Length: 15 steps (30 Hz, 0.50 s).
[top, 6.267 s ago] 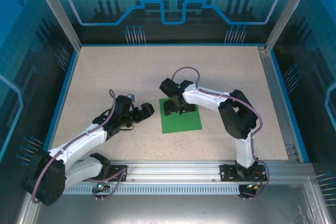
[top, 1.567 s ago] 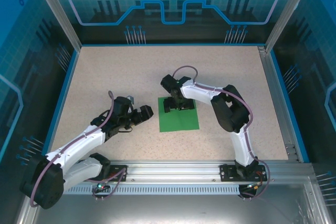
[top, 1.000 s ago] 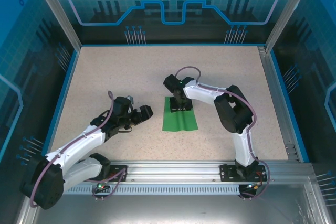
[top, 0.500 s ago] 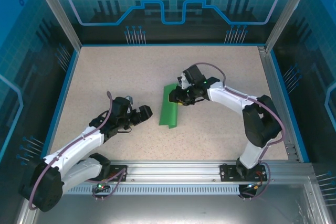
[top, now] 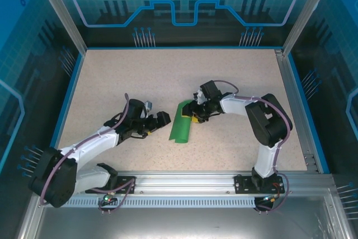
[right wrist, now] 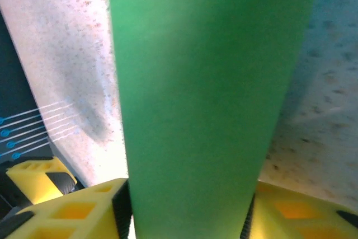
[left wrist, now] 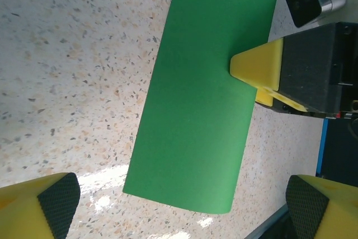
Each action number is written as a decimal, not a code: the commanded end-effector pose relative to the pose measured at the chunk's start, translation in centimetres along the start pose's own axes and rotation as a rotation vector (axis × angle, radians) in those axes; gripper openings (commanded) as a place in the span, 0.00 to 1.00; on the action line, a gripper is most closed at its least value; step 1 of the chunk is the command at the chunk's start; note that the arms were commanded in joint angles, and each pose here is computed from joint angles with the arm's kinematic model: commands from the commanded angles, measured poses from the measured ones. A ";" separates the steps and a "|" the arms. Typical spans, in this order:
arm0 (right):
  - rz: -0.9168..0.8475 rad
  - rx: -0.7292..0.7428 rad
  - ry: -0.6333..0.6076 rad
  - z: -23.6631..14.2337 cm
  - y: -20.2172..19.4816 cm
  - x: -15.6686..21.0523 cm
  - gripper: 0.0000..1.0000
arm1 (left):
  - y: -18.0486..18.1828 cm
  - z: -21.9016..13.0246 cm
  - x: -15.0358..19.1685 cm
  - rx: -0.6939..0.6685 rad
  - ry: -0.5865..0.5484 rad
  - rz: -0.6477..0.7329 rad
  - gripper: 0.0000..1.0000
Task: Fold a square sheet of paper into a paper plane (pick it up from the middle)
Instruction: Fold the square sheet of paper in half at the center of the table.
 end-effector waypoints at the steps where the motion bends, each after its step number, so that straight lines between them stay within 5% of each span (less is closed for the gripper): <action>1: -0.026 0.059 -0.028 -1.4 -0.7 -0.1 0.61 | -2.0 0.6 -0.7 0.070 0.023 0.039 0.99; 3: -0.040 0.063 -0.038 -2.0 -0.6 0.1 0.68 | -2.2 1.3 -0.8 0.062 0.040 0.043 0.99; 12: -0.004 0.053 -0.068 -3.7 -2.0 0.7 0.72 | -3.4 4.5 -0.2 0.035 0.128 0.073 0.97; 15: 0.008 0.060 -0.054 -3.6 -2.5 0.9 0.72 | -3.6 5.2 -0.1 0.049 0.145 0.070 0.89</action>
Point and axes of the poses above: each hand's point on the last joint's axis, 136 mm out from that joint toward the fingers, its own z axis out along the fingers, its own y axis along the line the jaws close on, x = y × z, the point moved 5 cm from there along -z, back along the fingers, and after that the axes turned 8 degrees about z, right-handed, at the moved point
